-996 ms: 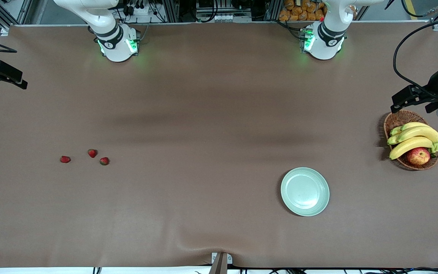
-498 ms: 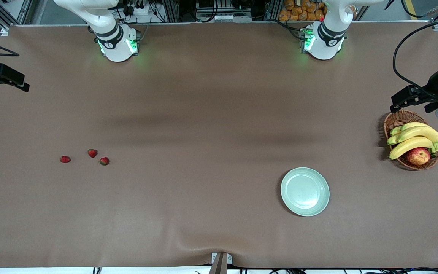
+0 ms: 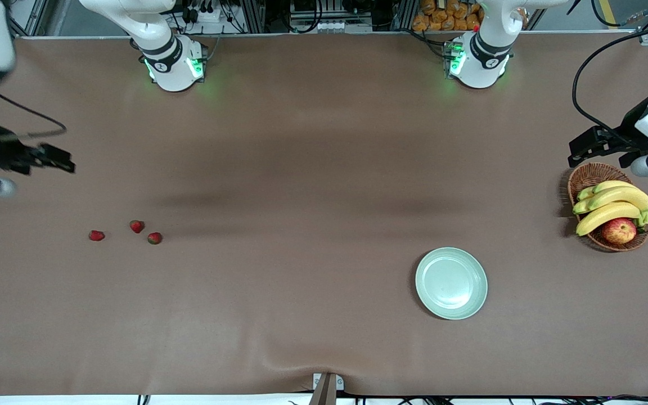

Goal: Collect all strawberries into plate
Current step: 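Reach the right gripper down and grasp one red strawberry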

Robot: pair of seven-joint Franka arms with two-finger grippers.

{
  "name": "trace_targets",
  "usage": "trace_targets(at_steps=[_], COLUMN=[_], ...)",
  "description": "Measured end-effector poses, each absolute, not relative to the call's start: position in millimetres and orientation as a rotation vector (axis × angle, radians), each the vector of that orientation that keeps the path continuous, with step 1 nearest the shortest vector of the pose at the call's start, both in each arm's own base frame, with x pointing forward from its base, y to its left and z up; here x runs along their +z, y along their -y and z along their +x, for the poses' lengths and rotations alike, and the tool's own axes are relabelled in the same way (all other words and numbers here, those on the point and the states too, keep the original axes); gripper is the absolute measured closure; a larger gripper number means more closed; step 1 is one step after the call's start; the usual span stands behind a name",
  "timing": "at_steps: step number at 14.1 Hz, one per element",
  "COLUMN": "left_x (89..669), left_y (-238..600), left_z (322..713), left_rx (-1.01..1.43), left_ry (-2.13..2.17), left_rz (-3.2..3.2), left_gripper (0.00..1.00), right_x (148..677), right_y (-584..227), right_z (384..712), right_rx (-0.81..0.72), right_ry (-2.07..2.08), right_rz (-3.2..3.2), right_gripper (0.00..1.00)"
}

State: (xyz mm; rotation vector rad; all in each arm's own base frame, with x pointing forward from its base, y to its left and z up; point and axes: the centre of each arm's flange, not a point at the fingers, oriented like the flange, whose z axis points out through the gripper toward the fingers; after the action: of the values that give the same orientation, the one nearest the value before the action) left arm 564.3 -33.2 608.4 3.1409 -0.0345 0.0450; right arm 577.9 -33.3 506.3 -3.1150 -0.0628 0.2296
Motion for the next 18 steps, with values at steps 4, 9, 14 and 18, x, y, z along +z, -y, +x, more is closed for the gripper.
trace_targets(at_steps=[4, 9, 14, 18], left_x=[608, 608, 608, 607], left_y=[33, 33, 33, 33], left_z=[564, 564, 564, 564], left_rx=[0.043, 0.043, 0.041, 0.041], left_ry=[0.035, 0.034, 0.034, 0.034], left_rz=[3.141, 3.141, 3.141, 3.141], left_gripper=[0.00, 0.00, 0.00, 0.00], right_x=[406, 314, 246, 218], right_y=[32, 34, 36, 47], right_z=[588, 586, 589, 591], right_rx=[0.274, 0.281, 0.330, 0.307], right_ry=[0.076, 0.076, 0.072, 0.077], right_rz=[-3.116, -3.124, -3.124, -3.130], right_gripper=[0.00, 0.00, 0.00, 0.00])
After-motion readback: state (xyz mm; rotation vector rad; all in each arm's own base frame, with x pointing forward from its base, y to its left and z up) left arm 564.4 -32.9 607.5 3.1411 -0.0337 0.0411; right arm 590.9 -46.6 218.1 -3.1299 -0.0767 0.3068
